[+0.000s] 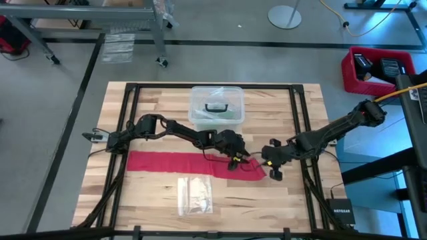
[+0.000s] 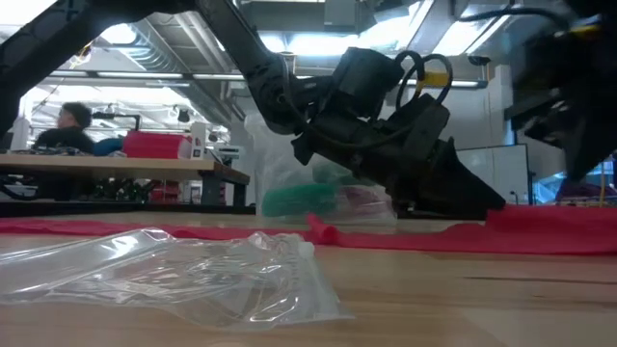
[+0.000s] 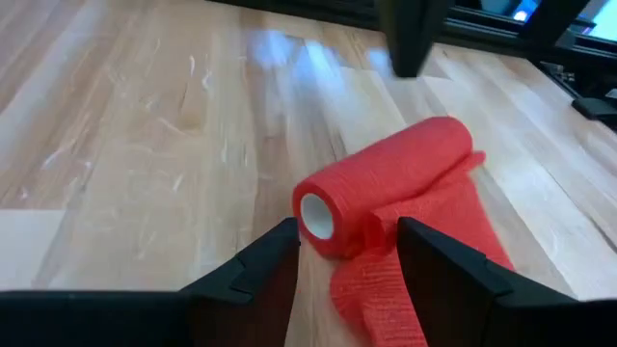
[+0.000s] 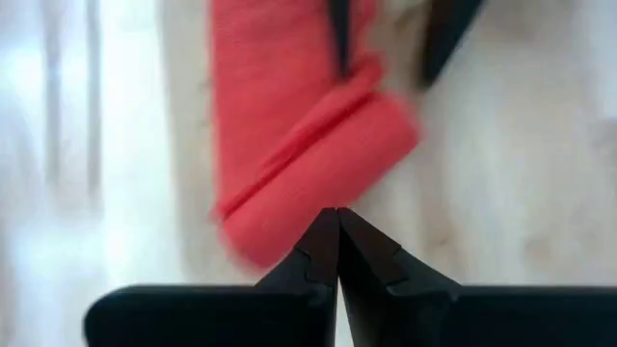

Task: Roll bandage
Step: Roll the red bandage

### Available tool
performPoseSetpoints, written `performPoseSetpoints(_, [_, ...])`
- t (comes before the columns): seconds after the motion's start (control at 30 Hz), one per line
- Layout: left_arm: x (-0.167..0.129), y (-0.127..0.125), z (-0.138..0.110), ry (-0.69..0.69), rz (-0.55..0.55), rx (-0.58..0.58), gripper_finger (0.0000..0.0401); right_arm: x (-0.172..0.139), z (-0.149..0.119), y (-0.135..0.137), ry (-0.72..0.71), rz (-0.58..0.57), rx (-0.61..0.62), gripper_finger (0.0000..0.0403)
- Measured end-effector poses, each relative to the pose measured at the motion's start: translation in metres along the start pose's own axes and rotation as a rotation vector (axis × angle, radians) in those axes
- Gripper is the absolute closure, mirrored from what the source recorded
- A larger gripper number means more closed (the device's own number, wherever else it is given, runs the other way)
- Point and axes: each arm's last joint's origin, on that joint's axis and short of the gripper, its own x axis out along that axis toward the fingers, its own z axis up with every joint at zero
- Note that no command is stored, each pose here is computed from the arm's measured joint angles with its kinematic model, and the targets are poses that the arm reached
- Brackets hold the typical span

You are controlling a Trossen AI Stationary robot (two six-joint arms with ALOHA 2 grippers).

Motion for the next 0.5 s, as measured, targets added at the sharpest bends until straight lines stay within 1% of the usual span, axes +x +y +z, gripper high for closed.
performPoseSetpoints(0.07, [0.000, -0.001, 0.000, 0.000, -0.001, 0.000, 0.0232, -0.001, -0.009, 0.010, 0.032, 0.028, 0.020, 0.0393])
performPoseSetpoints(0.17, [0.000, -0.001, 0.000, -0.004, -0.001, 0.001, 0.0232, -0.003, -0.023, 0.028, 0.023, 0.041, 0.024, 0.0393])
performPoseSetpoints(0.27, [0.000, 0.000, 0.001, -0.007, 0.001, 0.001, 0.0232, 0.001, -0.037, 0.041, -0.022, -0.025, 0.027, 0.0393])
performPoseSetpoints(0.4, [0.000, 0.000, 0.001, -0.007, 0.004, 0.008, 0.0232, 0.011, -0.050, 0.055, -0.122, -0.107, 0.026, 0.0393])
performPoseSetpoints(0.5, [0.000, 0.001, 0.001, -0.007, 0.006, 0.007, 0.0232, 0.024, -0.055, 0.064, -0.163, -0.134, 0.033, 0.0393])
